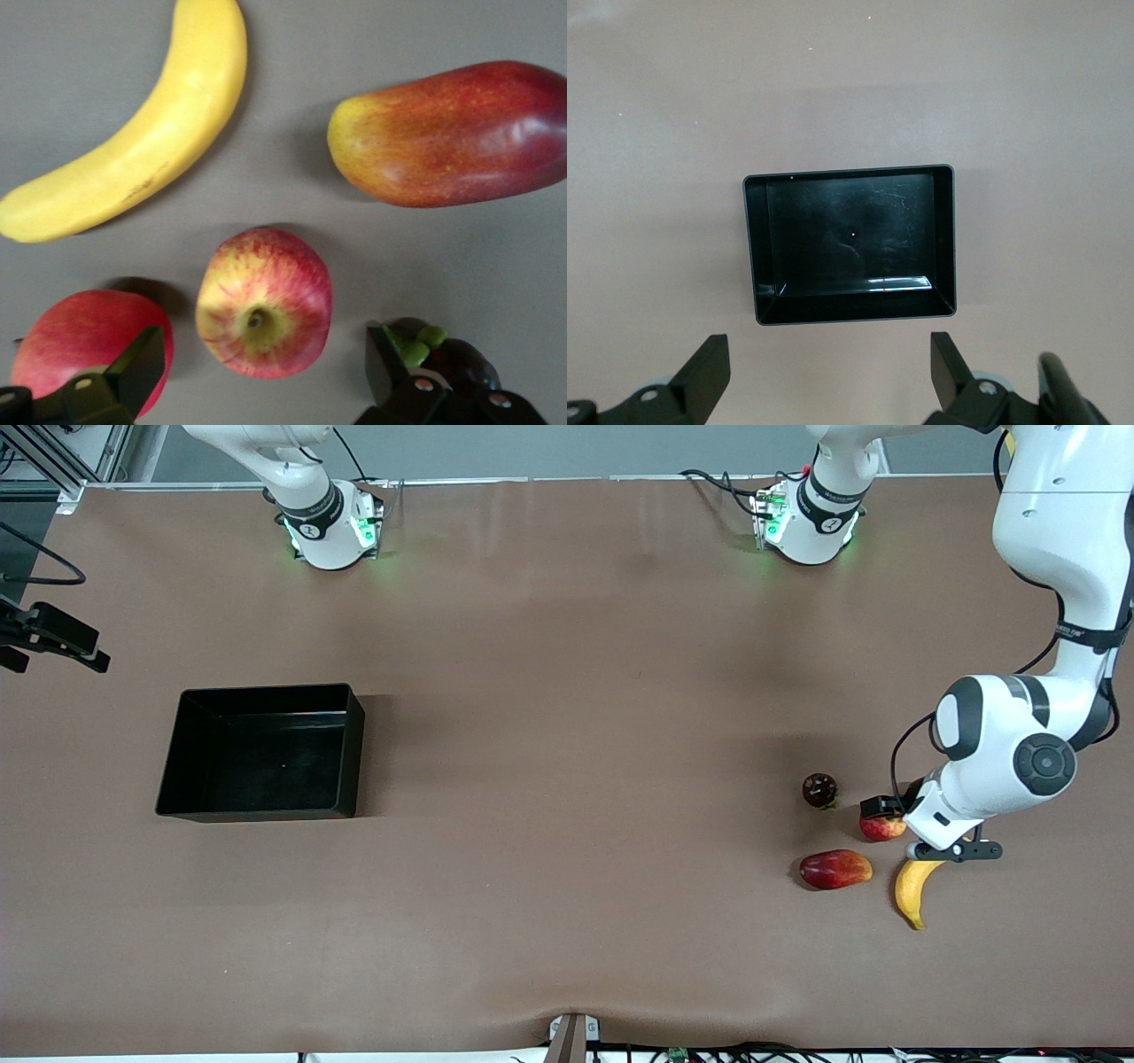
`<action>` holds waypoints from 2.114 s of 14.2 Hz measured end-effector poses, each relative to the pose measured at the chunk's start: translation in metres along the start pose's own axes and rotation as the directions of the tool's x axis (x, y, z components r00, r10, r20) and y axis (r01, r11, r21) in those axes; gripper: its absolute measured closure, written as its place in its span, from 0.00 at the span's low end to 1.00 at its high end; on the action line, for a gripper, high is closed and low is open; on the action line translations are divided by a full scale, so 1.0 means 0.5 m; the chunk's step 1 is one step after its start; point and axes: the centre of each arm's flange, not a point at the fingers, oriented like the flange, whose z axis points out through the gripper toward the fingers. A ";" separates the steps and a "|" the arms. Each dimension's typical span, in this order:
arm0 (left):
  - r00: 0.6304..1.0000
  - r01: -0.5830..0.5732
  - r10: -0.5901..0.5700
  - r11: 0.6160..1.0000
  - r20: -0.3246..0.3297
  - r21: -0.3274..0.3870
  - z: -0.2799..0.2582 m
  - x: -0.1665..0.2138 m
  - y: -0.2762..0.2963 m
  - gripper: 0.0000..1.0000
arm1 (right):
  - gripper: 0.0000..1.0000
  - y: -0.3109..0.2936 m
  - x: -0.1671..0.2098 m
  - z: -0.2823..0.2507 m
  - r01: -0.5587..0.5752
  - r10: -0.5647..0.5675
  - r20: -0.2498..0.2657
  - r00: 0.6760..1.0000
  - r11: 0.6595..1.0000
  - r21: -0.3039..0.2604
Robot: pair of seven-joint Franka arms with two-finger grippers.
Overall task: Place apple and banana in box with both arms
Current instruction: 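Close the left gripper on the red-yellow apple and lift it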
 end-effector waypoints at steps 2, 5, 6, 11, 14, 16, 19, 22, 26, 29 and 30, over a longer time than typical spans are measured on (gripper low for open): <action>1.000 -0.006 0.005 1.000 -0.009 -0.004 0.019 0.003 0.008 0.00 | 0.00 0.003 0.006 -0.003 -0.002 0.002 -0.023 1.000 1.000 -0.001; 1.000 -0.009 0.008 1.000 -0.013 -0.008 0.052 0.005 0.005 0.00 | 0.00 0.002 0.010 -0.003 -0.002 0.002 -0.033 0.999 1.000 -0.002; 1.000 -0.011 0.010 1.000 -0.011 -0.008 0.057 0.005 0.004 0.00 | 0.00 0.003 0.010 -0.003 -0.003 0.003 -0.033 0.999 1.000 -0.002; 1.000 -0.020 0.021 1.000 -0.015 0.004 0.053 0.007 0.001 0.30 | 0.00 0.017 0.014 0.006 -0.015 0.015 -0.024 1.000 1.000 -0.002; 0.999 -0.010 0.010 1.000 -0.034 0.006 0.021 0.012 0.006 0.30 | 0.00 0.023 0.022 0.022 -0.020 0.020 -0.010 1.000 1.000 -0.002; 0.999 0.009 -0.009 1.000 -0.039 0.014 -0.048 0.012 0.010 0.30 | 0.00 0.037 0.025 0.031 -0.032 0.032 -0.002 0.999 0.999 -0.002; 0.996 0.051 -0.049 0.999 -0.070 0.019 -0.189 -0.002 0.045 0.30 | 0.00 0.045 0.033 0.058 -0.040 0.040 0.037 0.999 0.999 -0.001; 0.997 0.054 -0.052 0.998 -0.065 0.023 -0.307 -0.022 0.103 0.30 | 0.00 0.071 0.038 0.114 -0.063 0.062 0.131 0.989 0.998 0.002; 0.990 0.138 -0.138 0.990 -0.021 0.004 -0.376 -0.045 0.233 0.30 | 0.00 0.192 0.059 0.267 -0.161 0.153 0.285 0.946 0.987 0.005; 0.981 0.195 -0.195 0.981 -0.012 -0.012 -0.383 -0.064 0.314 0.30 | 0.00 0.268 0.084 0.428 -0.126 0.119 0.293 0.949 0.992 0.005; 0.976 0.216 -0.216 0.976 -0.011 -0.016 -0.383 -0.069 0.334 0.30 | 0.00 0.289 0.080 0.481 -0.103 0.096 0.283 0.954 0.995 0.011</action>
